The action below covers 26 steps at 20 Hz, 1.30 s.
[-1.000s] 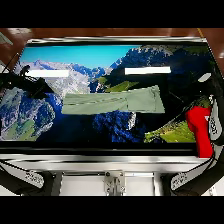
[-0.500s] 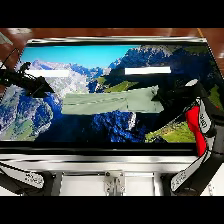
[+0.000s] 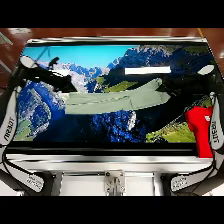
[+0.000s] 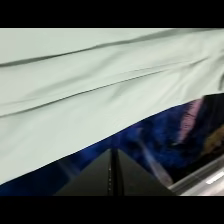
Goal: Fold the shirts.
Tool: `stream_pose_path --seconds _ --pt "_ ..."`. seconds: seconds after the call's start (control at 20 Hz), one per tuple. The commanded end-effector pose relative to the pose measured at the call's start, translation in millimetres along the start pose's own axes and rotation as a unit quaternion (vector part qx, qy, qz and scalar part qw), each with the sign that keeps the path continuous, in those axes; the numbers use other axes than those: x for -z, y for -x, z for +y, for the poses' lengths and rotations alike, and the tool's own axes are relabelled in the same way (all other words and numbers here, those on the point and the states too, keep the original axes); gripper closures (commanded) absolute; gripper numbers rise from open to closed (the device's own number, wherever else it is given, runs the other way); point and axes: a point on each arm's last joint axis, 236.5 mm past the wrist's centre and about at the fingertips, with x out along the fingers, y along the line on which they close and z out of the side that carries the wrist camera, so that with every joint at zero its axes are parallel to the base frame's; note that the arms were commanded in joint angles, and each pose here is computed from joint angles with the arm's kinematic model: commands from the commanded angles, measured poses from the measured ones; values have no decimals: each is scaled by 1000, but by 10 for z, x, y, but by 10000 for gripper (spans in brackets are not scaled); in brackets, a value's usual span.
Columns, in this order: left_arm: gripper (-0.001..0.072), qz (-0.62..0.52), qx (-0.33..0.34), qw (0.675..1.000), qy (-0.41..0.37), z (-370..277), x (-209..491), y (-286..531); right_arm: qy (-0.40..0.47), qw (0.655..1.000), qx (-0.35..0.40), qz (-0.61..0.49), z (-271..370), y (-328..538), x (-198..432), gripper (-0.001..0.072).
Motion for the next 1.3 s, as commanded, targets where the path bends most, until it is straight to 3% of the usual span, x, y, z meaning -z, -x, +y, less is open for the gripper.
stream_pose_path --seconds 0.0,0.4,0.65,0.75,1.0,1.25 --pt "653 -21 114 992 -42 -1033 1 -710 35 999 -8 -28 489 543 110 663" --pt "672 5 146 987 -68 -1949 707 -2025 64 997 -12 -48 1043 1202 494 663" --pt "672 1 199 980 14 -2236 901 -2507 37 999 -12 -23 1099 1273 685 663" --pt "672 -6 220 975 9 -2297 890 -2531 29 999 -5 -15 1064 1271 720 662" --pt "675 -3 171 984 -39 -1603 386 -1842 59 997 47 -22 1131 879 633 663" --pt "674 -167 135 976 -40 -890 -684 272 142 990 6 -5 1868 -498 681 663"
